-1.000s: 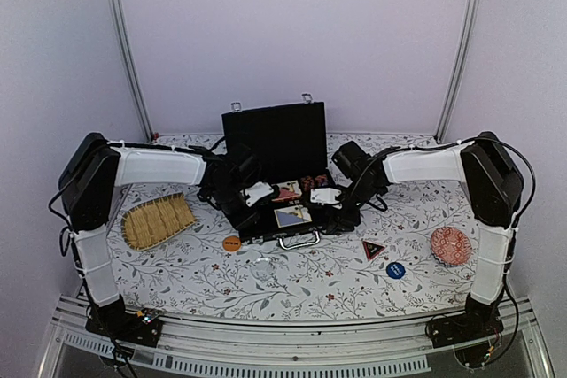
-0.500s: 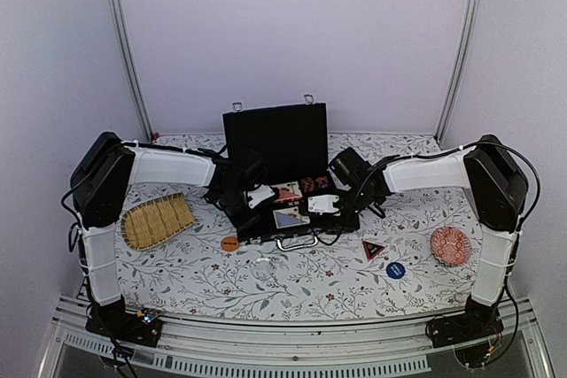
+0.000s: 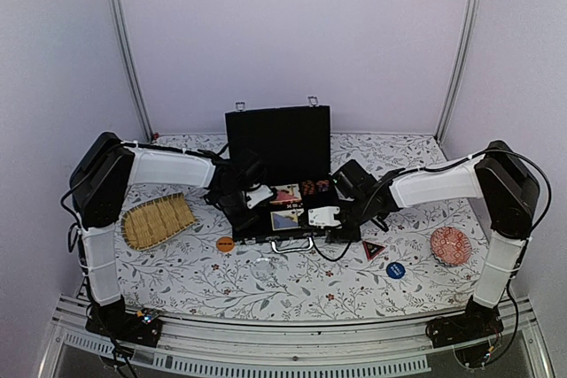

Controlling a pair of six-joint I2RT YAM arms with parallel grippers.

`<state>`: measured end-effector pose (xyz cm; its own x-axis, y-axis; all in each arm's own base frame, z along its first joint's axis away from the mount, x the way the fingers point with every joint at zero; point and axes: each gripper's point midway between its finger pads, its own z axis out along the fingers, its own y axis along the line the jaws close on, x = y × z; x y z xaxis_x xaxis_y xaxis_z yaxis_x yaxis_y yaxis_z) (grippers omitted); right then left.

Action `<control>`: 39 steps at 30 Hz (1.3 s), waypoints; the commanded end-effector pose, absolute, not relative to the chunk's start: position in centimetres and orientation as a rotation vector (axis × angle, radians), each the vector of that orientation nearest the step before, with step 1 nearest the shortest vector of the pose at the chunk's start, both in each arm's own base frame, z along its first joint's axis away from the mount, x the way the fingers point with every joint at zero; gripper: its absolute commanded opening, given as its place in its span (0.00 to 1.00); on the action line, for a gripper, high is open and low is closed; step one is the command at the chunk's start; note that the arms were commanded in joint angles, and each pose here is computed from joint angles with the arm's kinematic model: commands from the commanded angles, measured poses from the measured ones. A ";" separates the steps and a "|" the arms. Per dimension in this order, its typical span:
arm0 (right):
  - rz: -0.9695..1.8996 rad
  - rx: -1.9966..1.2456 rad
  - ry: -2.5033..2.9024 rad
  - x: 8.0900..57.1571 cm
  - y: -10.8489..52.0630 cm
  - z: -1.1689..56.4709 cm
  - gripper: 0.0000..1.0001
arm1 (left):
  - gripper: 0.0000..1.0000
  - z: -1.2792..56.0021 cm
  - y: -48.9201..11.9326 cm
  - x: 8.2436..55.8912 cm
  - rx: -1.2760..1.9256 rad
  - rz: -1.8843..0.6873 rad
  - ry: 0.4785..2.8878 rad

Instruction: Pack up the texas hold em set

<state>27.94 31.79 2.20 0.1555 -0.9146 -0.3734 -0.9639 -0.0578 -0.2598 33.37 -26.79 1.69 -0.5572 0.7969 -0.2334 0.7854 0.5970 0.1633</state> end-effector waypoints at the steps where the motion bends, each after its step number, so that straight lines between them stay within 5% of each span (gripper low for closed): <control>1: 0.323 -2.317 2.067 18.1 25.6 -4.6 0.43 | 0.00 5.0 -27.1 35.7 1.264 0.128 2.384; 29: 0.235 -2.150 2.150 21.5 23.4 -2.6 0.42 | 0.00 3.3 -33.0 25.4 1.593 -0.250 2.384; 39: 0.249 -2.112 2.128 22.3 24.4 -1.6 0.47 | 0.00 3.0 -33.5 25.6 1.579 -0.202 2.391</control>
